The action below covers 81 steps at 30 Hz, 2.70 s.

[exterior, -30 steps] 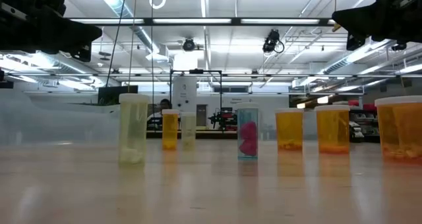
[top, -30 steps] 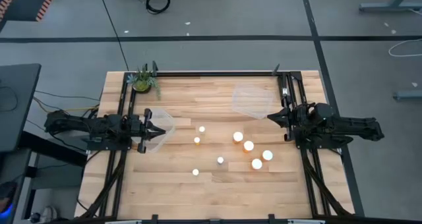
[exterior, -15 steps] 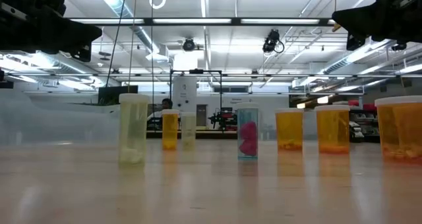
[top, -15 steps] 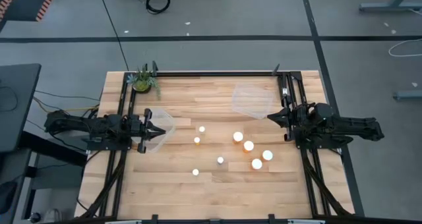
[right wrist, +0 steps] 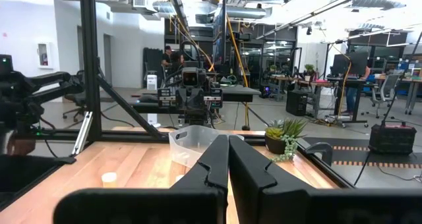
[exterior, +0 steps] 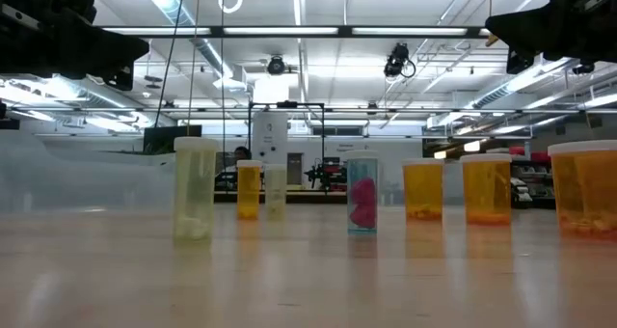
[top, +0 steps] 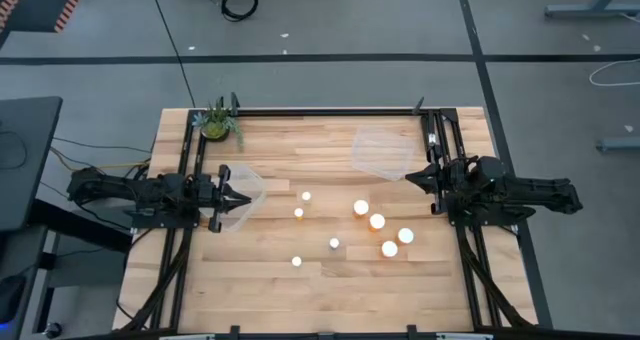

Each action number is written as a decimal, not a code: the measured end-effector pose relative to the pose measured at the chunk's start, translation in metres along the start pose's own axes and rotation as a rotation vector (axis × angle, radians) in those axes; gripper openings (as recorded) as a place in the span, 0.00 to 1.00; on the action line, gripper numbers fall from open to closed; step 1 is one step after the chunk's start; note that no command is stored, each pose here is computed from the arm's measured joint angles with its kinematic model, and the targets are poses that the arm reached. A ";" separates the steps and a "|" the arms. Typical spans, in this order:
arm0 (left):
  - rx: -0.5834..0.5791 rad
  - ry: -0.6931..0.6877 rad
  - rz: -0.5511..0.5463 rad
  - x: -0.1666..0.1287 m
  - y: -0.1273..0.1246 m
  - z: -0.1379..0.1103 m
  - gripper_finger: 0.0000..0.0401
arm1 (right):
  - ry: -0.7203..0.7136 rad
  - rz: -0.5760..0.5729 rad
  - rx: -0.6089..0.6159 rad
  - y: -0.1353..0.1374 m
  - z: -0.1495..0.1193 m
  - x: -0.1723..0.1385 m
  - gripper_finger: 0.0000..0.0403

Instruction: Pick and place medicine bottles into bin by pill shape (circle, oval)

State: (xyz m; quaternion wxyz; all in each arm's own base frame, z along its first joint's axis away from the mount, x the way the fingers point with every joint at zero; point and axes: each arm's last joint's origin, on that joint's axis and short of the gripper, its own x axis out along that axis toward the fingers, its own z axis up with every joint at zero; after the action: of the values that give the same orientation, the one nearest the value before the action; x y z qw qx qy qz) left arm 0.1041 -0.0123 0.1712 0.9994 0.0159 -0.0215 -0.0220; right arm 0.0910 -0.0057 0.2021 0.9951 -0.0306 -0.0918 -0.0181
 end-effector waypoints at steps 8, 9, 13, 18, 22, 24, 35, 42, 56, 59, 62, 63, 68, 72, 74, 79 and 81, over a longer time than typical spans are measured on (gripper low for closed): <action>0.000 0.000 0.000 0.000 0.000 0.000 0.08 | -0.001 -0.002 -0.023 0.000 0.000 0.000 0.04; 0.000 0.000 0.000 0.000 0.000 0.000 0.08 | -0.003 -0.010 -0.050 0.000 0.000 0.000 0.04; 0.000 0.000 0.000 0.000 0.000 0.000 0.09 | -0.056 -0.081 -0.063 -0.003 0.007 0.000 0.04; 0.000 0.000 0.000 0.000 0.000 0.000 0.07 | -0.056 -0.081 -0.066 -0.003 0.006 0.000 0.04; 0.000 0.000 0.000 0.000 0.000 0.000 0.06 | -0.100 -0.064 0.131 -0.002 0.010 -0.001 0.04; 0.000 0.000 0.000 0.000 0.000 0.000 0.06 | -0.138 -0.091 0.237 -0.004 0.013 -0.001 0.04; 0.000 0.000 0.000 0.000 0.000 0.000 0.09 | -0.163 -0.084 0.504 -0.004 0.014 0.002 0.04; 0.000 0.000 0.000 0.000 0.000 0.000 0.07 | -0.162 -0.288 0.474 -0.010 0.011 0.004 0.04; 0.000 0.000 0.000 0.000 0.000 0.000 0.08 | 0.218 -0.388 0.504 -0.012 0.011 0.023 0.04; 0.000 0.000 0.000 0.000 0.000 0.000 0.07 | 0.351 -0.421 0.477 -0.012 0.011 0.031 0.04; 0.000 0.000 0.000 0.000 0.000 0.000 0.07 | 0.425 -0.426 0.468 -0.012 0.008 0.042 0.04; 0.000 0.000 0.000 0.000 0.000 0.000 0.07 | 0.449 -0.427 0.468 -0.012 0.006 0.045 0.04; 0.000 0.000 0.000 0.000 0.000 0.000 0.08 | 0.569 -0.386 0.496 -0.011 -0.002 0.063 0.04; 0.000 0.000 0.000 0.000 0.000 0.000 0.09 | 0.654 -0.311 0.515 -0.009 0.002 0.079 0.06; 0.000 0.000 0.000 0.000 0.000 0.000 0.08 | 0.702 -0.282 0.497 -0.007 0.007 0.089 0.09; 0.000 0.000 0.000 0.000 0.000 0.000 0.06 | 0.836 -0.234 0.422 0.000 0.012 0.111 0.23; 0.000 0.000 0.000 0.000 0.000 0.000 0.06 | 0.875 -0.213 0.397 0.004 0.014 0.121 0.30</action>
State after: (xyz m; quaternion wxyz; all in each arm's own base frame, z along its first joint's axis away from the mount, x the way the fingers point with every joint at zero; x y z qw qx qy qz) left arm 0.1042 -0.0123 0.1711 0.9994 0.0158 -0.0213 -0.0219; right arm 0.2071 -0.0044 0.2380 0.9195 0.1798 0.3306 -0.1132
